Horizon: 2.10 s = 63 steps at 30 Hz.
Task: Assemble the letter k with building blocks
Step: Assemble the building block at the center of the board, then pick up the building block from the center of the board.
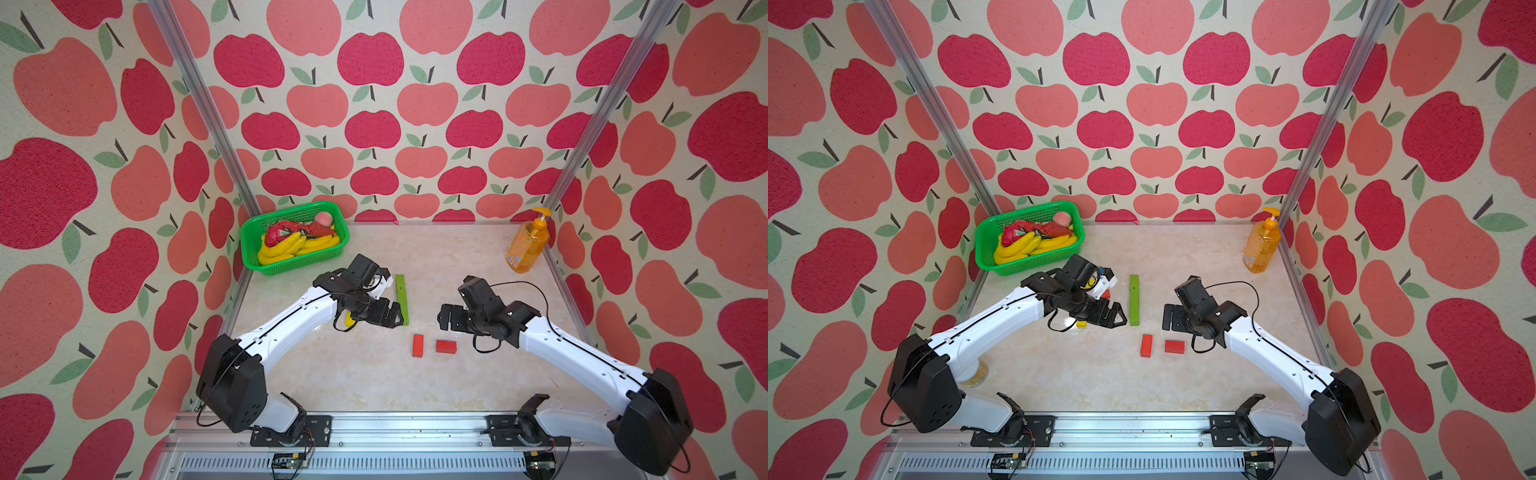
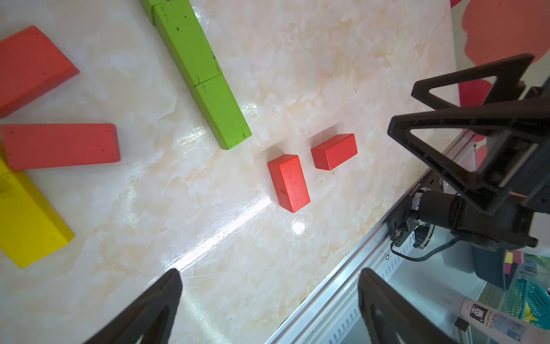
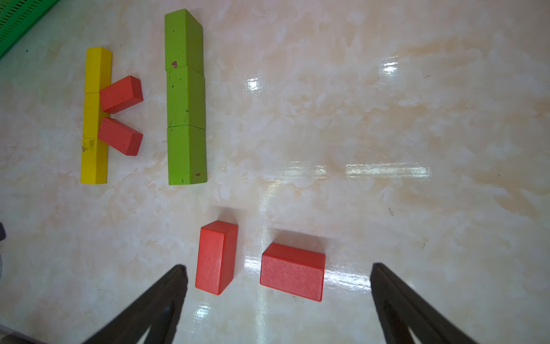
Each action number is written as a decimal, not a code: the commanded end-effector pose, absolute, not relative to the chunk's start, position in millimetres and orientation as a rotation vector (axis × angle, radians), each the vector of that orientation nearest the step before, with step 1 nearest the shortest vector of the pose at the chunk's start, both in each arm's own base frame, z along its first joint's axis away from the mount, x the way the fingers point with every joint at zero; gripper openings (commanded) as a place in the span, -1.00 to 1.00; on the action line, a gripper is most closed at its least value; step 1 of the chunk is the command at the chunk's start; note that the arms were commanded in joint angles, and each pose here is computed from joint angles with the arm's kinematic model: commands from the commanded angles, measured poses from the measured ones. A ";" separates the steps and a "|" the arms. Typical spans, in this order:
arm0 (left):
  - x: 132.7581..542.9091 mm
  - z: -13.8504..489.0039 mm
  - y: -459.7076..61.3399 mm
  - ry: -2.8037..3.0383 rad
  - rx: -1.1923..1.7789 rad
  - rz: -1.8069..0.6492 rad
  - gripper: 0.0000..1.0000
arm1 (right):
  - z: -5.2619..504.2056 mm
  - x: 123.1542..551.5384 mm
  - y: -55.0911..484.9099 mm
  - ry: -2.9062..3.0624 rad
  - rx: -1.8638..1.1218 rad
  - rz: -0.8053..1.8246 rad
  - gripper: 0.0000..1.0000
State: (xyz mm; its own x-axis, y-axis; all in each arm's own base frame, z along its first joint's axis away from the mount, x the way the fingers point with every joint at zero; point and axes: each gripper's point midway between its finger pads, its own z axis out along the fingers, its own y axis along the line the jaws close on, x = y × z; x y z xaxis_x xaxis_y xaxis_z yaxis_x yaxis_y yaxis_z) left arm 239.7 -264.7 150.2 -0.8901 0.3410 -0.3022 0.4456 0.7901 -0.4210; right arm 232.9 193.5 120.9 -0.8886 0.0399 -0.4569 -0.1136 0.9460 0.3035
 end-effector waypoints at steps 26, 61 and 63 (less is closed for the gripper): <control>203.8 57.6 -336.4 3.111 0.659 -0.052 0.42 | 121.9 233.3 128.3 2.568 0.170 0.585 0.99; 206.1 51.3 -357.1 3.123 0.748 -0.178 -0.69 | 147.4 262.2 116.5 2.531 0.217 0.477 0.99; 207.0 64.6 -357.9 3.093 0.772 -0.198 -0.66 | 147.1 259.3 115.7 2.542 0.192 0.466 0.99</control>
